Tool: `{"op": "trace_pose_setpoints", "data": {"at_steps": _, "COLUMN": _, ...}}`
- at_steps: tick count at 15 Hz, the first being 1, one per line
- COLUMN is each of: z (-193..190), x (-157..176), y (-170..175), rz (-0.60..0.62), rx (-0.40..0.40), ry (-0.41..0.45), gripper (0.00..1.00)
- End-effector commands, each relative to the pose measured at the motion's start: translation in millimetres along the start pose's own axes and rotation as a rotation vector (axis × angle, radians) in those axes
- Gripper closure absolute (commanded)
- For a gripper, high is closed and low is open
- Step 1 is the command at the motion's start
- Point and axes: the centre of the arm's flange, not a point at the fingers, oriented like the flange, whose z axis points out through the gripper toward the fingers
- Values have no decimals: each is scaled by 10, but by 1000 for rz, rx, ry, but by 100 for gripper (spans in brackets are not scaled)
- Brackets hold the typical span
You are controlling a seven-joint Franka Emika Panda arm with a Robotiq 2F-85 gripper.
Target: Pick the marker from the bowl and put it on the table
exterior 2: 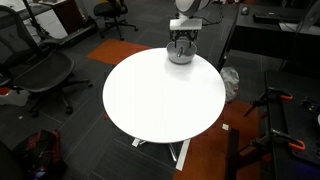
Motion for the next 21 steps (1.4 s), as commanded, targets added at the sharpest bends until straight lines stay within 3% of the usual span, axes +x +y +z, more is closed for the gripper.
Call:
{"op": "trace_pose_setpoints", "data": {"at_steps": 1, "z": 105, "x": 139, "y": -120, "rz": -16, "rx": 2, "ry": -37, "gripper": 15}}
{"op": "trace_pose_setpoints", "data": {"at_steps": 7, "z": 301, "x": 239, "y": -191, "rz": -3, "rx": -1, "ry": -49, "gripper": 17}}
{"op": "trace_pose_setpoints", "data": {"at_steps": 8, "z": 328, "x": 253, "y": -200, "rz": -1, "rx": -2, "ry": -51, "gripper": 23}}
{"op": "trace_pose_setpoints", "data": {"at_steps": 9, "z": 356, "x": 268, "y": -212, "rz": -2, "rx": -3, "ry": -53, "gripper": 41}}
{"op": "trace_pose_setpoints", "data": {"at_steps": 17, "z": 447, "x": 334, "y": -231, "rz": -4, "rx": -11, "ry": -60, "gripper": 98}}
{"op": "trace_pose_setpoints", "data": {"at_steps": 21, "z": 307, "x": 220, "y": -156, "rz": -15, "rx": -14, "ry": -65, "gripper": 95}}
